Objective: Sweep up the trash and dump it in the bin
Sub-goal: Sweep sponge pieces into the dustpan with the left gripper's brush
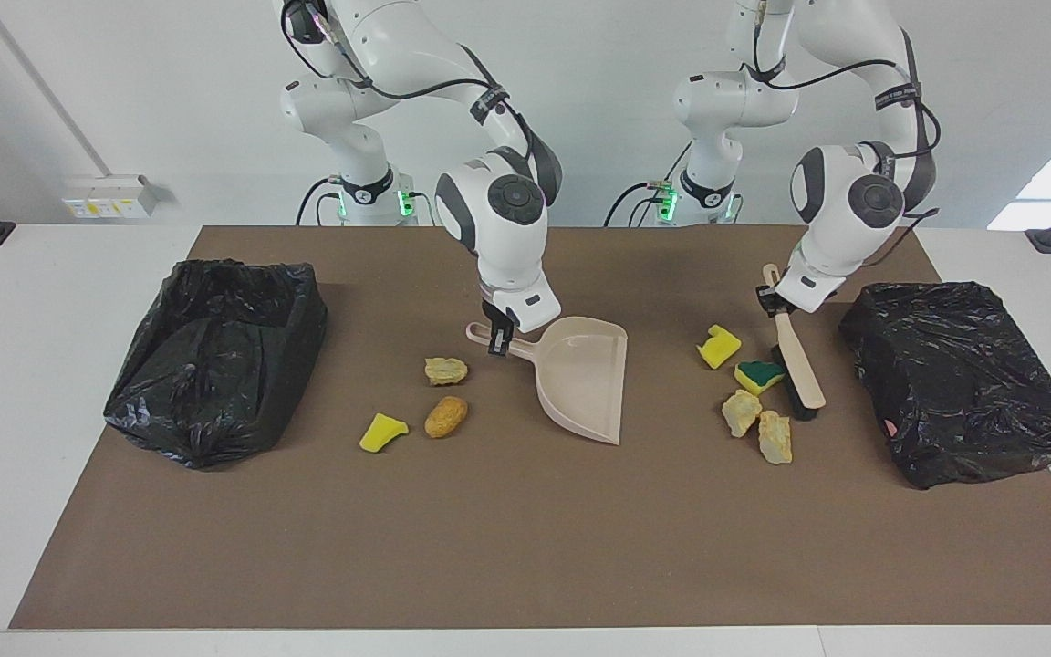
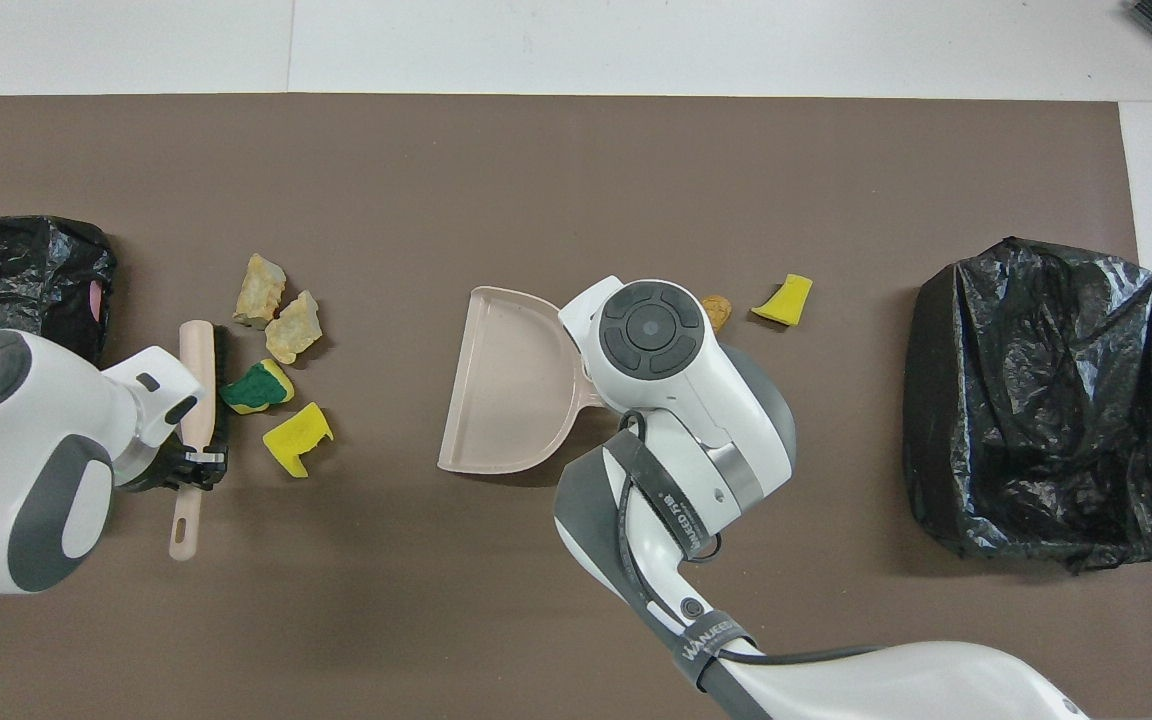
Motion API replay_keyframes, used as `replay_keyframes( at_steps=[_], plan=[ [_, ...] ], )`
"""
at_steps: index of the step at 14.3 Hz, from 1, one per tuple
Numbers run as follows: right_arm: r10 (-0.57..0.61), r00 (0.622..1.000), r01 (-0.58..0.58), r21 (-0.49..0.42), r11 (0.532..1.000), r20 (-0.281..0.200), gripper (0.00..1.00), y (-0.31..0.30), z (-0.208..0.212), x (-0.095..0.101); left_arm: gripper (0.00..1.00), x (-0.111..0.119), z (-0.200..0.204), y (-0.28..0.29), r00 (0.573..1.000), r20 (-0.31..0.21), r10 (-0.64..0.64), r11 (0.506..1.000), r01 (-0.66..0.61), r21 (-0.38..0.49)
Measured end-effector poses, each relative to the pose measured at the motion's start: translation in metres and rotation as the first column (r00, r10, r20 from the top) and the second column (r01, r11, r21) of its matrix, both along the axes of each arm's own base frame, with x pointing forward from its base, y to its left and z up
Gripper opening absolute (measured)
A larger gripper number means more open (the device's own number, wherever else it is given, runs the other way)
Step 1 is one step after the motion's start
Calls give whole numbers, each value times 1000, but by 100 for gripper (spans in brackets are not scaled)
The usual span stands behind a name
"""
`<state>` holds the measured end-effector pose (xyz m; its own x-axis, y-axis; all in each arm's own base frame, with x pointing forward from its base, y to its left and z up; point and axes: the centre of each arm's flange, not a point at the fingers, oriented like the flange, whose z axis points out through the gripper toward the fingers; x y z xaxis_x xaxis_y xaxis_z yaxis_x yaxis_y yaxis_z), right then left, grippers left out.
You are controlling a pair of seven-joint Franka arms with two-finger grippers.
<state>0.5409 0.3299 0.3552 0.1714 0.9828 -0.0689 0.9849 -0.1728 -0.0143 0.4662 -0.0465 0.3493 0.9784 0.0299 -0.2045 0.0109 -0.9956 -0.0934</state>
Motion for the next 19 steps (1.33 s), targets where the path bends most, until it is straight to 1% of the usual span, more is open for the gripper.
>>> replay_keyframes(
  at_steps=[2,4,7,10,13,16,19],
  plan=[
    [5,1000,-5,2,1000,0,31,0,-3,-2,26,-7,-1,-23,1000,3,7,1000,-7,6],
    [7,1000,-7,3,1000,1,31,0,-2,-2,26,-13,0,-49,1000,5,29,999,-29,-13],
    [8,1000,-8,3,1000,1,31,1,-2,-3,26,-24,1,-98,999,16,39,998,-38,-54],
    [8,1000,-8,4,1000,1,31,1,-2,-3,26,-33,4,-139,998,46,33,994,-28,-107],
    [8,1000,-8,4,1000,0,31,1,-2,-3,26,-43,8,-174,997,63,46,985,-35,-171],
    [8,1000,-8,4,1000,0,31,1,-2,-3,26,-53,15,-204,996,80,41,980,-25,-197],
    [8,1000,-8,4,1000,0,31,1,-2,-3,26,-46,33,-214,995,96,42,977,-21,-211]
  ],
)
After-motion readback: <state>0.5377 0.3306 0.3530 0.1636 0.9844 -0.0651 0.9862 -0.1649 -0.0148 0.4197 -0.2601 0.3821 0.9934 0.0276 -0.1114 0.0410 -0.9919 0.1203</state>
